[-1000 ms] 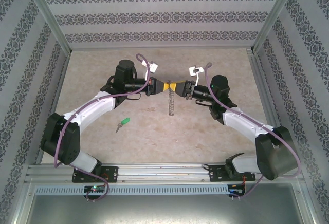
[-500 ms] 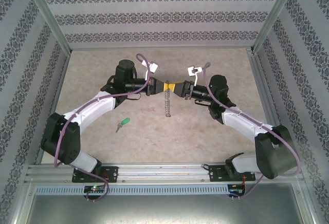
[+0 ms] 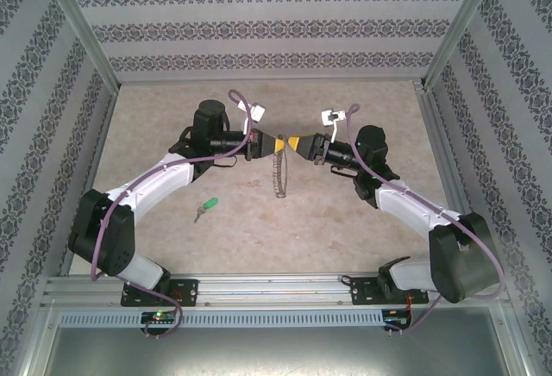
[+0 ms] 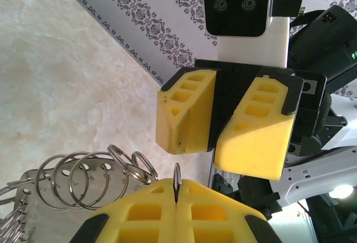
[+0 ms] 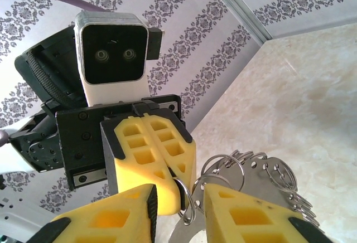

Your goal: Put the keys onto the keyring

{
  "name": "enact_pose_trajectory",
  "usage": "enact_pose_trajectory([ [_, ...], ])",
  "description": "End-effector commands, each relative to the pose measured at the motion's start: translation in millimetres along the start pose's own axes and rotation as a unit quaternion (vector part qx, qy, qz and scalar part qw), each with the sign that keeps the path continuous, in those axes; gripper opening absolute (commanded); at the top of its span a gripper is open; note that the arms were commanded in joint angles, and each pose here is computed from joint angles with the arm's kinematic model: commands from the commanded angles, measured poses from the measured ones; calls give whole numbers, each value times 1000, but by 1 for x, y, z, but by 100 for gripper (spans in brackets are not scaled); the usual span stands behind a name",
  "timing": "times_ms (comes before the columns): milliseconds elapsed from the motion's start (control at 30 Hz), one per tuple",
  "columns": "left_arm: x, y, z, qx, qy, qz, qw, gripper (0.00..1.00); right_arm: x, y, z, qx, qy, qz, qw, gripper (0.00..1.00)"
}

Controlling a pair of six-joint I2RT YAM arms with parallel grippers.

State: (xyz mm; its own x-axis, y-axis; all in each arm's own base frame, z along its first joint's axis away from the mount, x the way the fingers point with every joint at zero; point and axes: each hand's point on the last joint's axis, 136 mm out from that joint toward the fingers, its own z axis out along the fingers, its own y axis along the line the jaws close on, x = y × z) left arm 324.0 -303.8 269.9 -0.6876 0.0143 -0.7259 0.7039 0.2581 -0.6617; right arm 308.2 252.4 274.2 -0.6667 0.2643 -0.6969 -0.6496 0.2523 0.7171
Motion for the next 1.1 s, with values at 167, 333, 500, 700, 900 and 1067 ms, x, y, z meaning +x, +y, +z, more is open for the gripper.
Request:
enact_pose_trajectory([
  [167, -13, -27, -3, 37, -17, 39, 998, 0, 0, 10, 6, -17, -1, -21, 1000, 29],
  [333, -13, -27, -4, 38, -18, 41, 998, 0, 2, 11, 12, -21, 5, -21, 1000, 28],
  [500, -13, -29, -5, 39, -18, 42, 998, 0, 2, 11, 13, -20, 3, -22, 1000, 24],
  [700, -11, -29, -5, 41, -16, 42, 998, 0, 1, 11, 12, -19, 1, -23, 1000, 9],
  [900, -18, -20, -8, 2, -42, 32, 999, 32, -2, 10, 12, -15, -10, -27, 999, 0],
  [1067, -41, -15, -28, -62, -126, 26, 990, 51, -7, 11, 10, -14, -25, -35, 999, 0],
])
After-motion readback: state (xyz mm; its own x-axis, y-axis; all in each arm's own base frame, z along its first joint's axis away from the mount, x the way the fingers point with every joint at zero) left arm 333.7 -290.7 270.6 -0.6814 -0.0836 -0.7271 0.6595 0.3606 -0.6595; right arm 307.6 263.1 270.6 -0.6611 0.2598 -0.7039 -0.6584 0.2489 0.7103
